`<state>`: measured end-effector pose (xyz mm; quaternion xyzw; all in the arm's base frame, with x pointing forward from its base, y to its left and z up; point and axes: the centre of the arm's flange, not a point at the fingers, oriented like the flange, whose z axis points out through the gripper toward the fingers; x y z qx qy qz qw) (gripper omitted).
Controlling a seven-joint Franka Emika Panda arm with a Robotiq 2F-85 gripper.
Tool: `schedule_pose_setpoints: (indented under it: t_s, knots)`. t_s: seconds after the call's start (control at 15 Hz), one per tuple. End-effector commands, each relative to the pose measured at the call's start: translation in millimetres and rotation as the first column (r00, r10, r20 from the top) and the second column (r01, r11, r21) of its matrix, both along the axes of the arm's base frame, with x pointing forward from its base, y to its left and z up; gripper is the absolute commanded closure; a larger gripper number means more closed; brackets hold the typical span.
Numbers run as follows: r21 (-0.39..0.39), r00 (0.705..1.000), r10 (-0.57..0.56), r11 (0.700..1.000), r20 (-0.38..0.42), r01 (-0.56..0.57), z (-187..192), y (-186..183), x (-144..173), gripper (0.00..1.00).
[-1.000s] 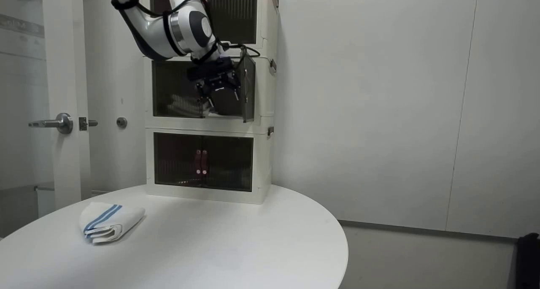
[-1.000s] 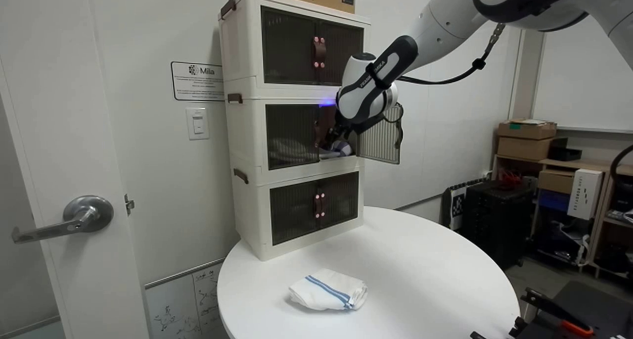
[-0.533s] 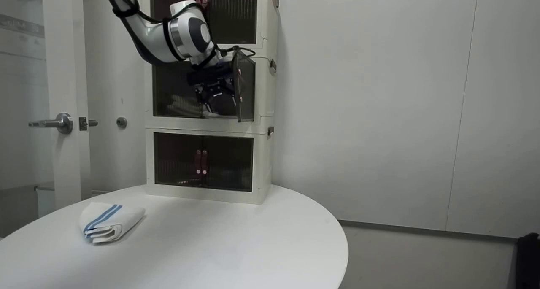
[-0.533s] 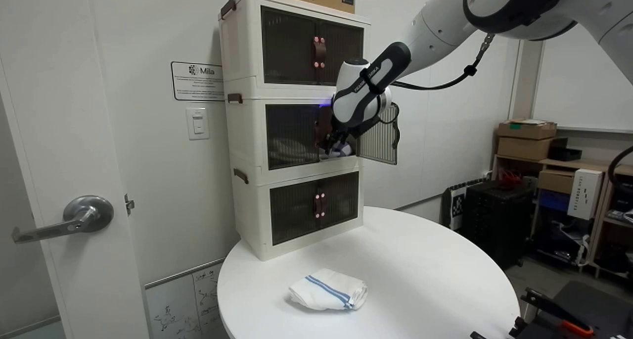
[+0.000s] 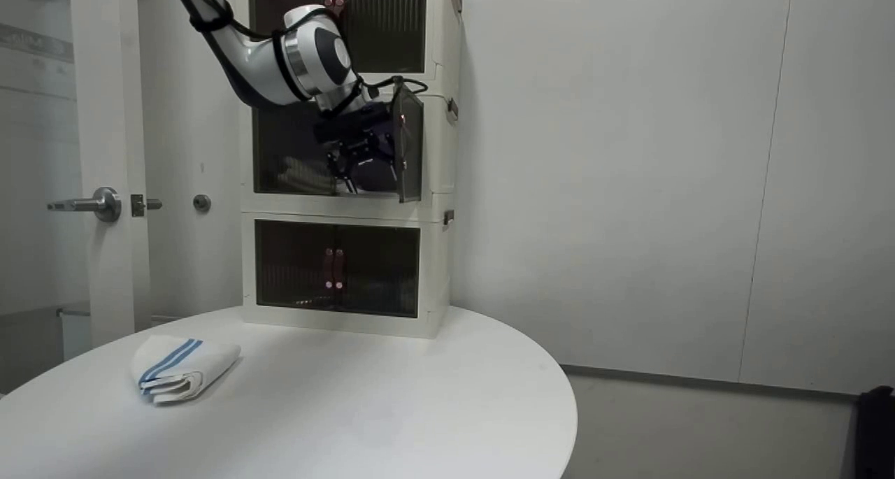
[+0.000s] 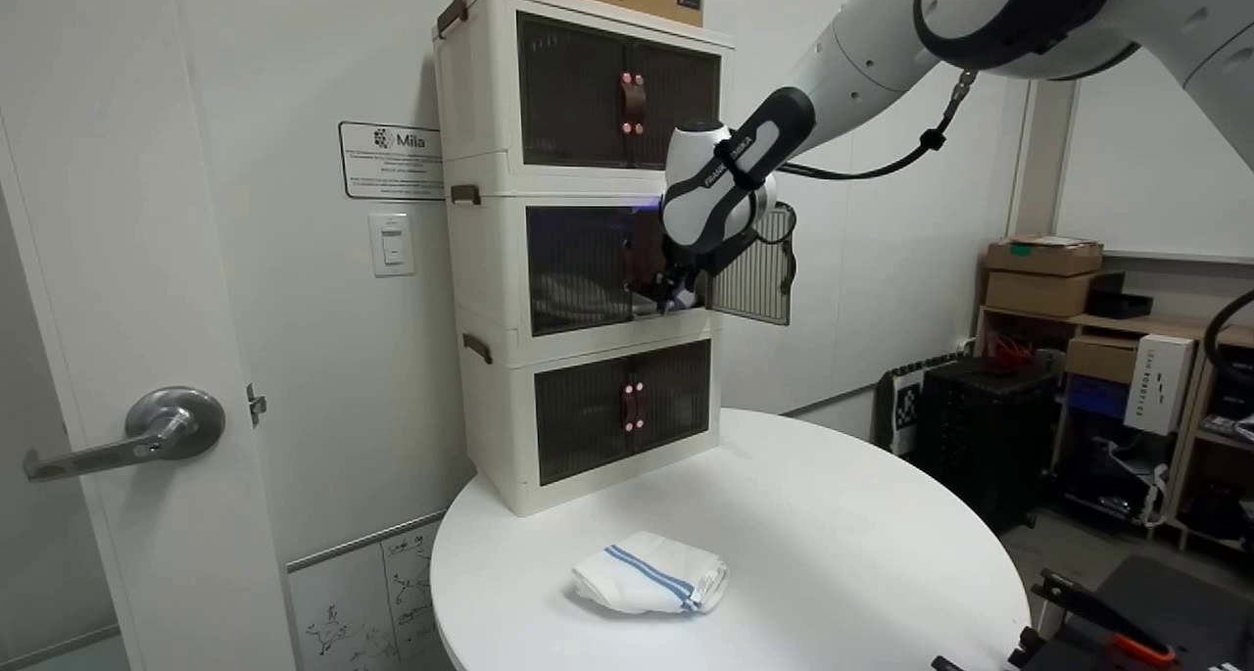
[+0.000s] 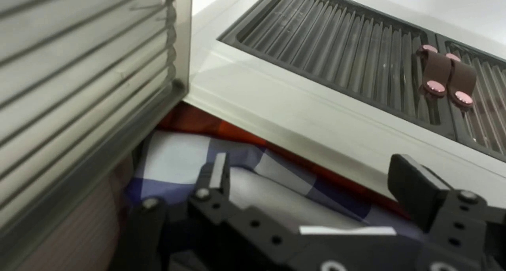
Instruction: Take the towel from the middle drawer
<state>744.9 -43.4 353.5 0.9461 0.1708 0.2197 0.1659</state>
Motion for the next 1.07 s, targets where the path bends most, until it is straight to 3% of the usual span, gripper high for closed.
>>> schedule_pose_setpoints:
  t_s: [0.0, 0.53, 1.0]
  knots:
    - [-0.059, 1.0, -0.019, 0.998, -0.021, 0.017, 8.4, -9.6, 3.9, 0.0]
    - [-0.142, 0.995, -0.087, 0.987, -0.049, 0.079, 39.4, -26.0, -9.2, 0.0]
    - [-0.066, 0.998, -0.032, 0.997, -0.063, 0.028, 41.0, 9.3, 9.4, 0.0]
